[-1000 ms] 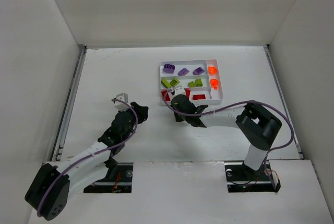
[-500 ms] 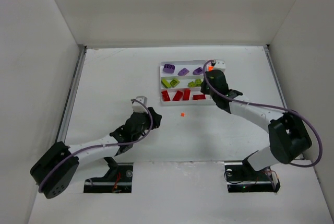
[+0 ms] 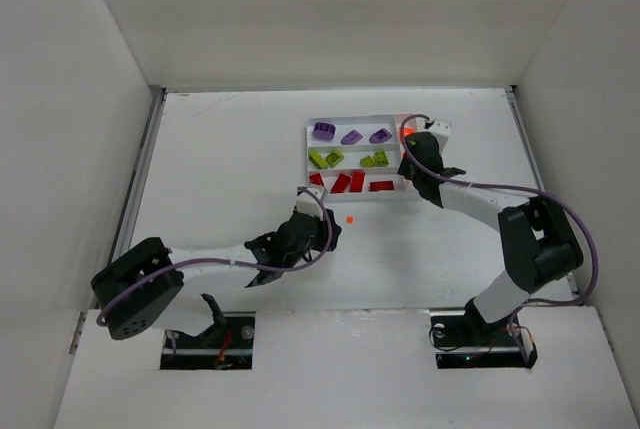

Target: Sort the legos into containers by color

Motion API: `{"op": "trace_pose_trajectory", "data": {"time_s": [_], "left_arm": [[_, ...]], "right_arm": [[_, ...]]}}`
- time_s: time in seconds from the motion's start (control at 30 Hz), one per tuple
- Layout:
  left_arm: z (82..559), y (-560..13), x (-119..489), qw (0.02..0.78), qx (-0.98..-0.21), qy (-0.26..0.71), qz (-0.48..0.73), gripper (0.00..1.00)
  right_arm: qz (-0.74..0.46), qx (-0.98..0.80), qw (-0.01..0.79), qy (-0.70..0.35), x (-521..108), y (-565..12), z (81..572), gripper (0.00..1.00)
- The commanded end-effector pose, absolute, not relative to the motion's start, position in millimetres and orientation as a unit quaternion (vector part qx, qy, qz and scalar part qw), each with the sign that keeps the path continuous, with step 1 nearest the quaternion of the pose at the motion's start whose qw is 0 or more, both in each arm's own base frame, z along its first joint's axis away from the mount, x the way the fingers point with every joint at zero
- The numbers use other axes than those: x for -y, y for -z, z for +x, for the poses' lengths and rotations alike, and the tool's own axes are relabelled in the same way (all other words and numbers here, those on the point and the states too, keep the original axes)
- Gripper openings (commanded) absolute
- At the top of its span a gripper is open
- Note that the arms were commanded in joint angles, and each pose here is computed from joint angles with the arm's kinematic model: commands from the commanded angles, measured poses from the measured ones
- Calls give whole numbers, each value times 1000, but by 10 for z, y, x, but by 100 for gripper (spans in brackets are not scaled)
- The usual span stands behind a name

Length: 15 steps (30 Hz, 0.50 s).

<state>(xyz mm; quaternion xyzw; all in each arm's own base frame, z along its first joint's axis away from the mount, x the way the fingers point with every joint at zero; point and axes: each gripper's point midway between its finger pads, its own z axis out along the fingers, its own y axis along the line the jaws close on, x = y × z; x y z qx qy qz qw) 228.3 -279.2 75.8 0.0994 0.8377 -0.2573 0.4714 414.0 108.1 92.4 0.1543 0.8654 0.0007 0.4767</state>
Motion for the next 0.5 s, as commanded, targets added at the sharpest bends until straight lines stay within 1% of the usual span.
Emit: {"op": "trace_pose_trajectory", "data": {"time_s": [0.0,0.07,0.13,0.3,0.37,0.47], "left_arm": [[2410,-942,2915,492,-828,251,98,41],[2436,-911,2973,486,-833,243,102,41],[2465,-876,3033,481,-838,235,108,41],[2497,-762,3221,469,-847,214,133,39],[2530,-730,3290,472,-847,202,140,38],[2620,-636,3315,477,-851,164,147,37]], "right_arm": [[178,-851,494,3,-1021,-1020,4210,45],[179,-849,498,-2,-1021,-1055,4189,48],[181,-844,504,-9,-1018,-1135,4155,48],[191,-817,541,-62,-1156,-1505,3896,41],[183,-811,550,-80,-1220,-1584,3771,40],[175,-811,550,-94,-1266,-1550,3606,40]]}}
